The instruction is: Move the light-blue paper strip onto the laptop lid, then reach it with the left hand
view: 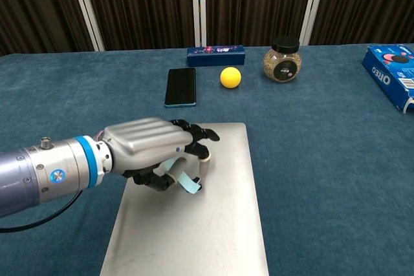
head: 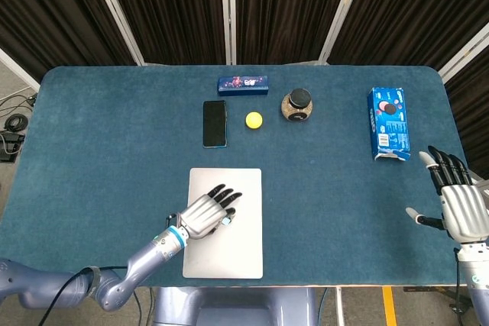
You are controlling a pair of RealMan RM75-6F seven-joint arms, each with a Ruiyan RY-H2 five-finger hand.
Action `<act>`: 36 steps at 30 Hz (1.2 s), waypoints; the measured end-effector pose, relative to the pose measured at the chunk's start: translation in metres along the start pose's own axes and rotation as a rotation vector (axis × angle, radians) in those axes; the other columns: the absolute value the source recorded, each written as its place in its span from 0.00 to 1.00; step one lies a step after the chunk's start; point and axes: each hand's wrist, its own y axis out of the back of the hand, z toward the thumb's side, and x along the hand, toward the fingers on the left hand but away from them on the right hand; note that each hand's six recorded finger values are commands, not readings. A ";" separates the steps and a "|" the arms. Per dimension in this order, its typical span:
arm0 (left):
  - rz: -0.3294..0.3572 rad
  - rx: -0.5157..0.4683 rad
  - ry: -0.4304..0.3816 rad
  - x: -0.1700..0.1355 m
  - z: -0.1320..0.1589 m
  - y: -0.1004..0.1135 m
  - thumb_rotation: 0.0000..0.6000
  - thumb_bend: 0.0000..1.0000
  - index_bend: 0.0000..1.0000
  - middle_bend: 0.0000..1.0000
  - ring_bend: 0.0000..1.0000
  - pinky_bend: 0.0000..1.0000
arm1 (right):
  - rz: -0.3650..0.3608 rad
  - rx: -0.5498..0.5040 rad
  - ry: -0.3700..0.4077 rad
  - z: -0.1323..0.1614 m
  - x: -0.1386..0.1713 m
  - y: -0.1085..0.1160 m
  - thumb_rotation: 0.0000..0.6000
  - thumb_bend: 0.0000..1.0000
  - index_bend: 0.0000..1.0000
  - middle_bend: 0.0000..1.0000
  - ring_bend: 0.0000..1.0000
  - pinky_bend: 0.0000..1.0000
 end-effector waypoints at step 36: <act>0.447 -0.031 0.749 -0.257 -0.176 0.059 1.00 0.00 0.00 0.00 0.00 0.00 | 0.008 0.070 -0.012 0.001 0.007 -0.010 1.00 0.00 0.00 0.00 0.00 0.00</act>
